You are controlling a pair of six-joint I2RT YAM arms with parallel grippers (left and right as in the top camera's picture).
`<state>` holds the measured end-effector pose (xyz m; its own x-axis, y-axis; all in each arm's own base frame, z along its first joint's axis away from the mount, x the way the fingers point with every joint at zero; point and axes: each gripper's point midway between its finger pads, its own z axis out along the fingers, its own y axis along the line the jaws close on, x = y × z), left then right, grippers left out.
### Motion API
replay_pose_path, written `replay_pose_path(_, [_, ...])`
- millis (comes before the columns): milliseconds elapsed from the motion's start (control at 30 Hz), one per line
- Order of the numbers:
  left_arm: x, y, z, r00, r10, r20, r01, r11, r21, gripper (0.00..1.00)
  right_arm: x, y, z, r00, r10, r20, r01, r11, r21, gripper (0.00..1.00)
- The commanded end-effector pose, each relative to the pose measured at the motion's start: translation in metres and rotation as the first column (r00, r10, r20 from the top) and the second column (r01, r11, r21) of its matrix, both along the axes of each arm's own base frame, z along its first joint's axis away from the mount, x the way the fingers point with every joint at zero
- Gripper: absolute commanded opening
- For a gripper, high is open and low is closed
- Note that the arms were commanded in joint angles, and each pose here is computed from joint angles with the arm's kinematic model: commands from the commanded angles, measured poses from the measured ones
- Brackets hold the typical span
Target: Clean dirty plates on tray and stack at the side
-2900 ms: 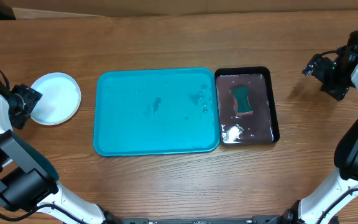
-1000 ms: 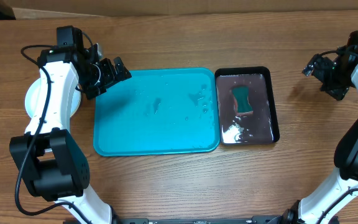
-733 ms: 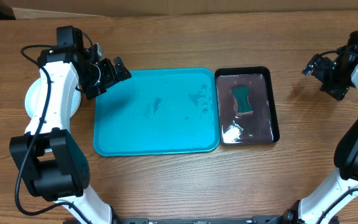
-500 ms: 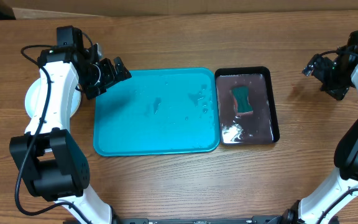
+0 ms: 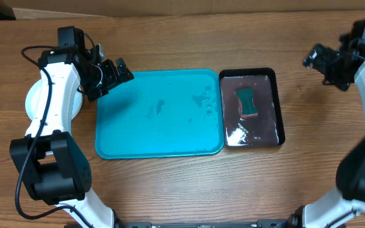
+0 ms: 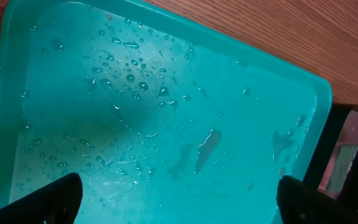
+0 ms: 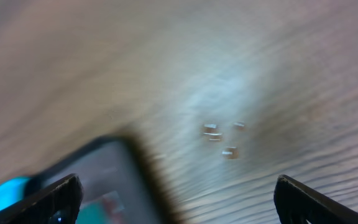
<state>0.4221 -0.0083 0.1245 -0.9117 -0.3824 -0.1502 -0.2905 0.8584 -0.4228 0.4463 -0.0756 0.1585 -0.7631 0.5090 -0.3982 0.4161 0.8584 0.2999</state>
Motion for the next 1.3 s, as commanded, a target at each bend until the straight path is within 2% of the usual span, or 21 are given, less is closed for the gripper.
replay_pose_path(0, [0.004,0.000,0.017,0.999,-0.018,0.050,0.017,1.000,0.018,1.00,-0.009,0.038,0.091,0.974,0.080,0.212,-0.073,0.996,-0.041,1.00])
replay_pose_path(167, [0.004,0.000,0.017,0.999,-0.018,0.050,0.017,1.000,0.018,1.00,-0.052,0.102,0.185,0.877,0.221,0.427,-0.200,0.975,-0.094,1.00])
replay_pose_path(367, [0.004,0.000,0.017,0.999,-0.018,0.050,0.018,1.000,0.018,1.00,-0.138,0.167,0.275,0.671,0.373,0.641,-0.360,0.920,-0.158,1.00])
replay_pose_path(533, [0.004,0.000,0.017,0.999,-0.018,0.050,0.017,1.000,0.018,1.00,-0.197,0.158,0.334,0.464,0.374,0.803,-0.279,0.922,-0.269,1.00])
replay_pose_path(600, [0.004,0.000,0.017,0.999,-0.018,0.050,0.017,1.000,0.018,1.00,-0.220,0.151,0.350,0.353,0.364,0.862,-0.241,0.925,-0.293,1.00])
replay_pose_path(633, [0.004,0.000,0.017,0.999,-0.018,0.050,0.017,1.000,0.018,1.00,-0.237,0.145,0.357,0.269,0.357,0.895,-0.205,0.929,-0.309,1.00])
replay_pose_path(767, [0.004,0.000,0.017,0.999,-0.018,0.050,0.017,1.000,0.018,1.00,-0.267,0.128,0.342,0.133,0.311,0.941,-0.117,0.948,-0.297,1.00])
replay_pose_path(867, [0.004,0.000,0.017,0.999,-0.018,0.050,0.017,1.000,0.018,1.00,-0.276,0.119,0.317,0.081,0.293,0.953,-0.062,0.955,-0.289,1.00])
replay_pose_path(1000, [0.004,0.000,0.017,0.999,-0.018,0.050,0.017,1.000,0.018,1.00,-0.273,0.113,0.283,0.019,0.278,0.960,-0.006,0.960,-0.278,1.00])
replay_pose_path(1033, [0.004,0.000,0.017,0.999,-0.018,0.050,0.017,1.000,0.018,1.00,-0.270,0.112,0.269,-0.026,0.271,0.962,0.019,0.962,-0.271,1.00])
replay_pose_path(1167, [0.004,0.000,0.017,0.999,-0.018,0.050,0.017,1.000,0.018,1.00,-0.267,0.111,0.239,-0.107,0.261,0.959,0.047,0.965,-0.257,1.00])
replay_pose_path(1267, [0.004,0.000,0.017,0.999,-0.018,0.050,0.017,1.000,0.018,1.00,-0.262,0.111,0.214,-0.111,0.254,0.961,0.049,0.967,-0.250,1.00])
